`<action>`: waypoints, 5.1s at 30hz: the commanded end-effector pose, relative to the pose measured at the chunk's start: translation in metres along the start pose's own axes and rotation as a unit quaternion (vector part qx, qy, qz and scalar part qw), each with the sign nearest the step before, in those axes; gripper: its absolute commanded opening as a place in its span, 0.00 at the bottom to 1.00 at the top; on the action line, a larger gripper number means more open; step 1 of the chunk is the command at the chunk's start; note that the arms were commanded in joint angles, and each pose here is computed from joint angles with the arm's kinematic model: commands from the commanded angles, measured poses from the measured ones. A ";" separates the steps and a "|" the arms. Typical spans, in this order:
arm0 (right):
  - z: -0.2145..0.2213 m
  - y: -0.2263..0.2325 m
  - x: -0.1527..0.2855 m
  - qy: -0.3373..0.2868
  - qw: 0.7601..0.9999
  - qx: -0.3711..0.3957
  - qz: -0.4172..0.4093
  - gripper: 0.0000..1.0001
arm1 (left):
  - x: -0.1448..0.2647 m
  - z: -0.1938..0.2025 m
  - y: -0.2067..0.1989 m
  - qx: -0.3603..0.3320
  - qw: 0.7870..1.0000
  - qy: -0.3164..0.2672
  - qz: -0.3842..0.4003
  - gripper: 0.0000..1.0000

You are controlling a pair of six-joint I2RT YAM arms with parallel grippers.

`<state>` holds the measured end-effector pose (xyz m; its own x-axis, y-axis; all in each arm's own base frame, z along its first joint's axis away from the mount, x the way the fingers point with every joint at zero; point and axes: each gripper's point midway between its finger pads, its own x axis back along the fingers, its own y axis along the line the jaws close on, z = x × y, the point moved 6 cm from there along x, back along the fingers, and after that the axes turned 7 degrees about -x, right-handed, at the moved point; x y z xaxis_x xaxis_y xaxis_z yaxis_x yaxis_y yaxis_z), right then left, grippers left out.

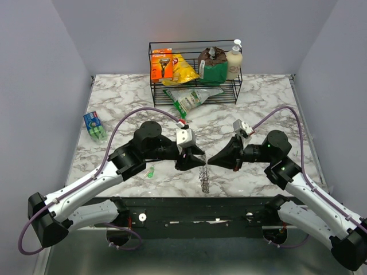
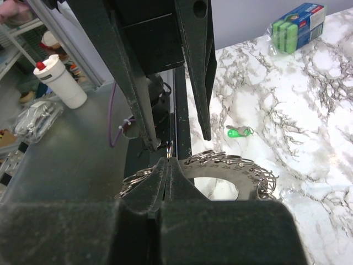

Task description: Put the keys on the keyring

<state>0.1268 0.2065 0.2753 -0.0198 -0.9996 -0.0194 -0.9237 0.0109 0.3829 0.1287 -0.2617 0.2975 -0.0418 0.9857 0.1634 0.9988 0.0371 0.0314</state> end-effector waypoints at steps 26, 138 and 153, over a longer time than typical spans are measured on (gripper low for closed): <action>-0.036 0.030 0.008 -0.139 0.986 0.088 -0.039 0.01 | 0.013 -0.034 -0.015 -0.042 0.990 -0.130 0.031 0.57; -0.018 -0.010 -0.014 0.011 0.999 0.044 -0.023 0.40 | 0.005 -0.021 0.001 -0.016 0.998 0.046 0.044 0.00; -0.016 -0.013 -0.014 0.009 0.999 0.043 -0.021 0.01 | 0.003 -0.023 0.005 -0.021 0.998 0.038 0.035 0.00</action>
<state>0.1435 0.2197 0.2753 0.0399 -0.9991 0.0132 -0.9379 -0.0329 0.3454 0.1326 -0.2562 0.2962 0.0140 0.9456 0.3249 0.9999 -0.0149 0.0003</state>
